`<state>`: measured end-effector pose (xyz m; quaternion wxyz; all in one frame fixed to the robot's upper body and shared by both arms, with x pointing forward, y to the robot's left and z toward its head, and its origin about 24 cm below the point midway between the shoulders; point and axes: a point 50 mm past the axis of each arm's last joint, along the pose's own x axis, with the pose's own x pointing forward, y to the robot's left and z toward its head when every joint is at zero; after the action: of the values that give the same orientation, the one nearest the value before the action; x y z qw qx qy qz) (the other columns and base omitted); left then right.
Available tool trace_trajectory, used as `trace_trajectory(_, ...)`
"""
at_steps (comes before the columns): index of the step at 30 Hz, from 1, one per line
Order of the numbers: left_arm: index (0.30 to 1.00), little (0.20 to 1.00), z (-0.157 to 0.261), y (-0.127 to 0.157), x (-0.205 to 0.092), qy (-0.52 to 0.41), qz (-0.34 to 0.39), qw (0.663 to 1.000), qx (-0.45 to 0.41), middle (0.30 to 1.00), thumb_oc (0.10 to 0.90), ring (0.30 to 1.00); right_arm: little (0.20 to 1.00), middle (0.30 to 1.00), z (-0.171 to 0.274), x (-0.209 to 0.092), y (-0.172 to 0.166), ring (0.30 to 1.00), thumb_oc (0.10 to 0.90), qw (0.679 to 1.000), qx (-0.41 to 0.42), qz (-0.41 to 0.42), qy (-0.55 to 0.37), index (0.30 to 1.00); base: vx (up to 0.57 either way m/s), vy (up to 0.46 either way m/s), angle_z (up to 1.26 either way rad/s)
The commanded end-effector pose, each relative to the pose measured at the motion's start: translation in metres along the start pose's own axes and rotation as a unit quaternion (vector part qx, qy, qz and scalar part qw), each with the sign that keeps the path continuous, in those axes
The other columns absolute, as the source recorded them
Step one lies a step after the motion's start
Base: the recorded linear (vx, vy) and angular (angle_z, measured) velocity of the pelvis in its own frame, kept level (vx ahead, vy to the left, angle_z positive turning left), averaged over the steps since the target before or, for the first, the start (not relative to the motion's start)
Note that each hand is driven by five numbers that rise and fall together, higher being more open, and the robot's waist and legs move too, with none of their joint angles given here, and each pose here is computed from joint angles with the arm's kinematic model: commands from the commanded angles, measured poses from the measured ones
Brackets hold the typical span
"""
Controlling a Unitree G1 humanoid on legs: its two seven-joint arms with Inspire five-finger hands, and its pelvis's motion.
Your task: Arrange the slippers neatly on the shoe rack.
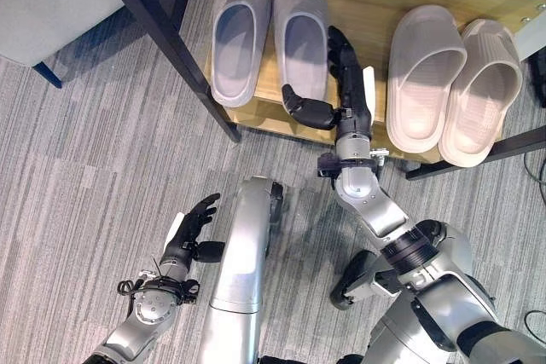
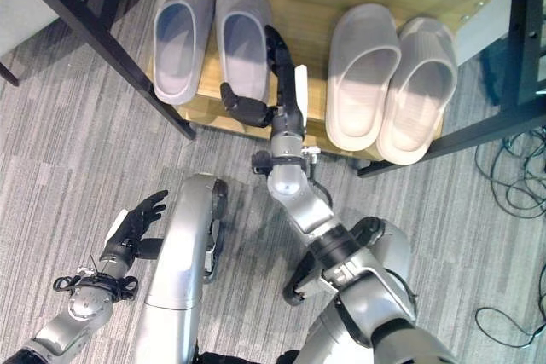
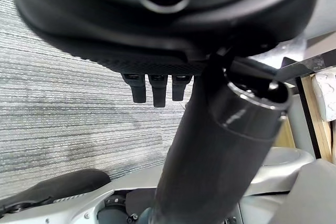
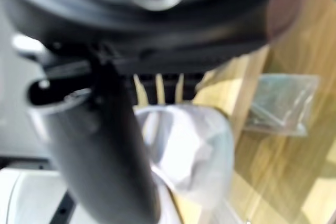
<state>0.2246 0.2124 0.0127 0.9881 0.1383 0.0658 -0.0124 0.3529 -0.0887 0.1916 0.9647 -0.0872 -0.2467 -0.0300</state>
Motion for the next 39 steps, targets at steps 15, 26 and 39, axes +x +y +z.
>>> trace_trajectory(15,0.9,0.9,0.031,-0.031,0.018,-0.073,-0.032,0.997,-0.01,0.9,0.8,0.9,0.9,0.9,0.078,0.026,0.037,0.9,0.8,0.987,0.047,0.053,-0.148,0.9,0.0,0.0,0.0)
trace_trajectory(26,0.9,0.9,0.034,-0.03,0.019,-0.082,-0.014,0.996,-0.009,0.9,0.8,0.9,0.9,0.9,0.103,0.006,0.004,0.9,0.8,0.965,-0.007,-0.032,-0.259,0.9,0.0,0.0,0.0)
trace_trajectory(39,0.9,0.9,0.029,-0.027,0.014,-0.073,-0.004,0.997,-0.013,0.9,0.8,0.9,0.9,0.9,0.102,-0.006,-0.005,0.9,0.8,0.963,0.008,-0.042,-0.267,0.9,0.0,0.004,-0.01)
